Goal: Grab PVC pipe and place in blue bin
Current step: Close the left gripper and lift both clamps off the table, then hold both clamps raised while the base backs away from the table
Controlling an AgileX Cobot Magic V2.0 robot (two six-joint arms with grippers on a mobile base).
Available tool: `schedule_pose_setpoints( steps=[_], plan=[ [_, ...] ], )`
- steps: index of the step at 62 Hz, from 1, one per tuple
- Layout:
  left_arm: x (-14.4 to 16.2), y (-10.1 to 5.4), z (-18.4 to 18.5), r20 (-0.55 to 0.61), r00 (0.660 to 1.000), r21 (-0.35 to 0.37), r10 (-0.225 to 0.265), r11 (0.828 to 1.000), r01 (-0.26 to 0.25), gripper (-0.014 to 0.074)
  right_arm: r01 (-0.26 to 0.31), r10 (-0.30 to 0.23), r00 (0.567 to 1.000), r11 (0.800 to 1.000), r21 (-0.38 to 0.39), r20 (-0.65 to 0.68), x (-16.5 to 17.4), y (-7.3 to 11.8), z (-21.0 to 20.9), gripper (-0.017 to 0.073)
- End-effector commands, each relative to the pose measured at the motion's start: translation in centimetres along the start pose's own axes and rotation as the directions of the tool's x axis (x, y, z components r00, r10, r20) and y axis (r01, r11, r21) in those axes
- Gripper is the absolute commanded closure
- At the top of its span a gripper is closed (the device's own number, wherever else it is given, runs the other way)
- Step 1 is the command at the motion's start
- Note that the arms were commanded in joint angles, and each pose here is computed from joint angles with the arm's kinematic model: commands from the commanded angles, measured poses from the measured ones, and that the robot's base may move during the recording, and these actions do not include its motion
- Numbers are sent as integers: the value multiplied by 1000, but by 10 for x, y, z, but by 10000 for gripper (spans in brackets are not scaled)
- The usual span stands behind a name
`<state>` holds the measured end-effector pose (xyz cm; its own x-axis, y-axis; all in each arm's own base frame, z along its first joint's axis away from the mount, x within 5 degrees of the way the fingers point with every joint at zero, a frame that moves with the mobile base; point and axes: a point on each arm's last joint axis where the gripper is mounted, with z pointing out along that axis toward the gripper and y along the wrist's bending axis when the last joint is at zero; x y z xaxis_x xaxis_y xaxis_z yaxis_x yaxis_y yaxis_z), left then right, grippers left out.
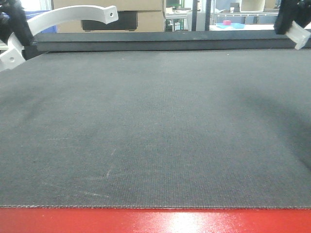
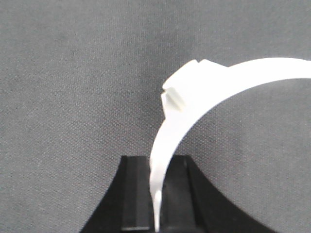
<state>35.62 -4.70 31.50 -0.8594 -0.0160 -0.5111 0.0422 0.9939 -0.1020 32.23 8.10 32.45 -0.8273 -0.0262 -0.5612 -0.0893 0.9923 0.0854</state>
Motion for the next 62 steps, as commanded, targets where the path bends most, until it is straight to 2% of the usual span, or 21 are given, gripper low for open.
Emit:
schedule_pose_setpoints(
  steps=[1, 13, 30, 42, 50, 62],
  plan=[
    [11, -1, -4, 62, 998, 11, -3, 1000, 2, 705, 21, -21, 998, 1000, 0, 65, 7, -2, -4, 721],
    [43, 4, -3, 146, 989, 13, -8, 1000, 7, 705, 28, -19, 974, 999, -34, 226, 29, -6, -11, 721],
    [79, 9, -14, 331, 944, 25, -14, 1000, 6, 705, 38, -13, 933, 997, -63, 359, 75, -13, -18, 721],
    [102, 12, -33, 401, 916, 32, -16, 999, 3, 705, 51, -1, 872, 995, -89, 489, 92, -16, -33, 721],
    [114, 13, -46, 423, 906, 35, -16, 999, 1, 705, 57, 6, 840, 993, -99, 543, 91, -16, -41, 721],
    [114, 12, -61, 479, 878, 42, -17, 999, -4, 705, 72, 23, 762, 990, -119, 647, 81, -14, -49, 721]
  ],
)
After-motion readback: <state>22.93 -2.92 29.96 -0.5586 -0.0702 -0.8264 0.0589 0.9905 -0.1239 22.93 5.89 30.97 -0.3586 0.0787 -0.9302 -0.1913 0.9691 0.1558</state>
